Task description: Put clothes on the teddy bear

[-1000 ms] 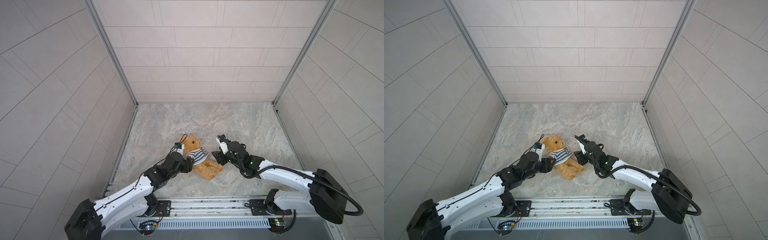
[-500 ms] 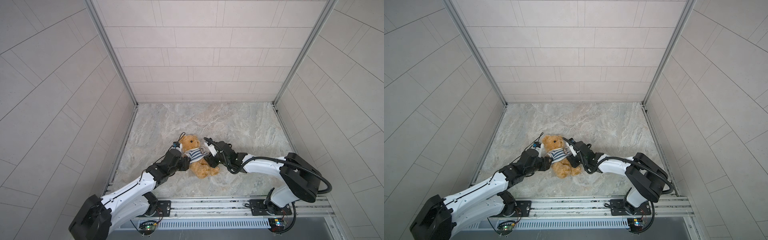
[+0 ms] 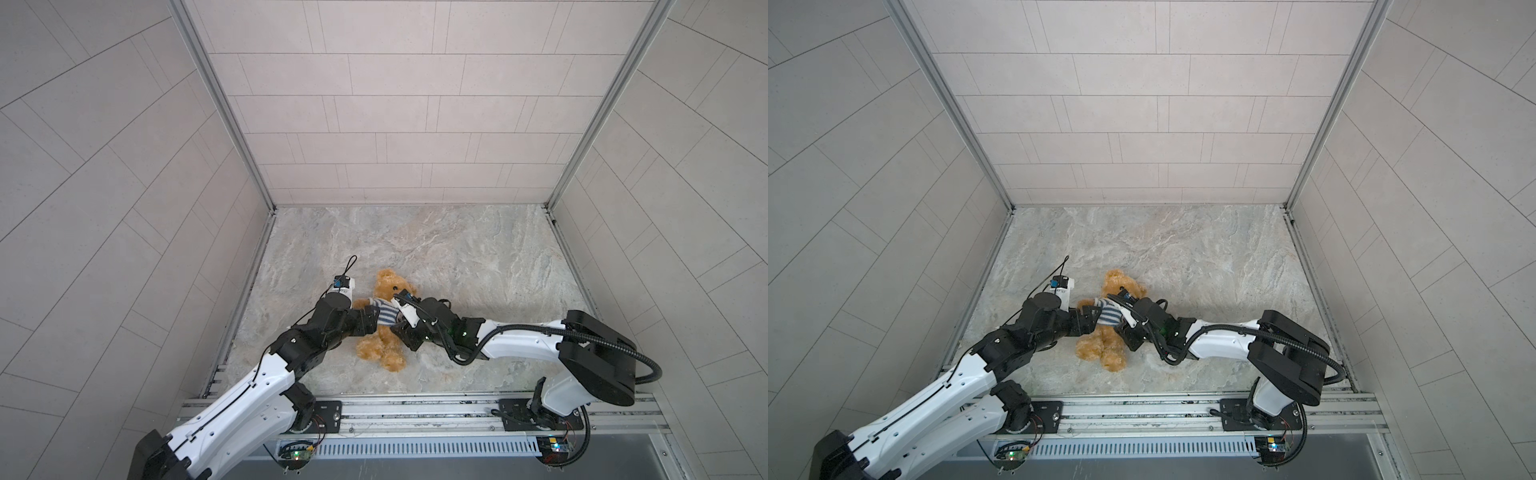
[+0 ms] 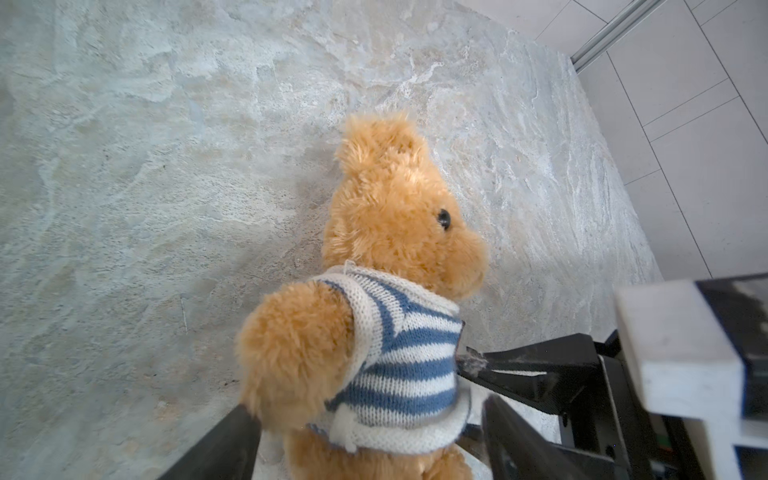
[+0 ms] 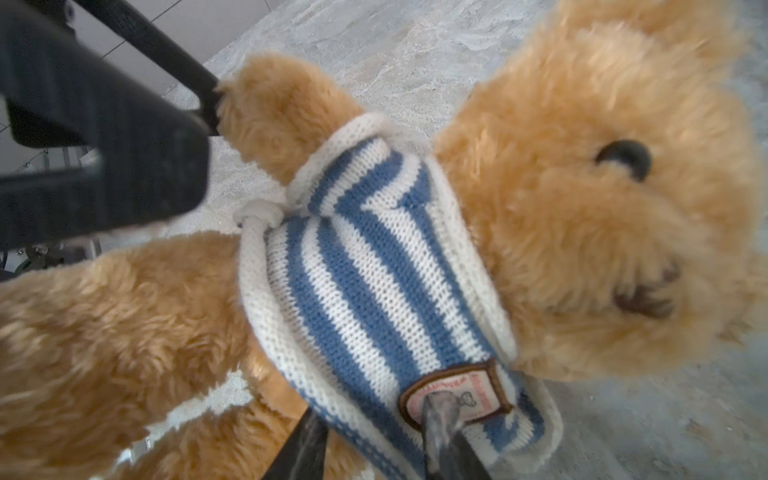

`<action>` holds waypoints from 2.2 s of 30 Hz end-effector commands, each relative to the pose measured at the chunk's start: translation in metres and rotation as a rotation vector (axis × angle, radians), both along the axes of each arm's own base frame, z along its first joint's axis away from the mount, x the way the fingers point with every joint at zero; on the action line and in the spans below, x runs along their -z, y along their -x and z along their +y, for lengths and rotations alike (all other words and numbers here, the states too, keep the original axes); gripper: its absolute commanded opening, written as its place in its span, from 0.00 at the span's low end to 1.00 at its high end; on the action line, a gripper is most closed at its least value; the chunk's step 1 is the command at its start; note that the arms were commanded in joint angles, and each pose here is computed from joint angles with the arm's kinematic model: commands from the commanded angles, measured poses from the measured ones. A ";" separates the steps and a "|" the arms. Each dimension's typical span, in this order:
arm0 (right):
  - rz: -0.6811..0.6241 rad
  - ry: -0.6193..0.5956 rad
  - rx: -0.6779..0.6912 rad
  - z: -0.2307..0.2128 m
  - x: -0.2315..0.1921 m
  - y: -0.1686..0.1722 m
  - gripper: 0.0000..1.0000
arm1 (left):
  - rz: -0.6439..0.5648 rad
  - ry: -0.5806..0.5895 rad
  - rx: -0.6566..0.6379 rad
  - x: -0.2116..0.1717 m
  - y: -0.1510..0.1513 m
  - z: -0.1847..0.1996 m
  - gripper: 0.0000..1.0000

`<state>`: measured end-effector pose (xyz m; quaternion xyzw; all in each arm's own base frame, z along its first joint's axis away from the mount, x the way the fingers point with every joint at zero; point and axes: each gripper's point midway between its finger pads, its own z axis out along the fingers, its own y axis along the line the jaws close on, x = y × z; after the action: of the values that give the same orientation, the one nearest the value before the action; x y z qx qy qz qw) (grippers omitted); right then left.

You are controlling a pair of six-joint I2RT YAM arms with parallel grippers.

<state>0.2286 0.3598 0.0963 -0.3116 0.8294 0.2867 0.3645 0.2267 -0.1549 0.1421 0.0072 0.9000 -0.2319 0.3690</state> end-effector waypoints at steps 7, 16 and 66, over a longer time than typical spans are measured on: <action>0.003 -0.121 0.025 0.010 -0.014 -0.002 0.36 | 0.020 -0.031 0.053 -0.008 0.001 -0.009 0.63; 0.011 -0.162 0.082 -0.013 -0.013 0.000 0.34 | -0.012 0.019 0.157 -0.049 0.002 -0.033 0.66; 0.018 -0.052 0.260 -0.084 0.019 -0.015 0.44 | 0.189 -0.113 0.107 0.073 0.005 -0.015 0.56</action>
<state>0.2422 0.2841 0.0805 -0.2013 0.8535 0.2707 0.3971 0.2329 -0.1809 0.0878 0.0508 0.9278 -0.2227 0.2950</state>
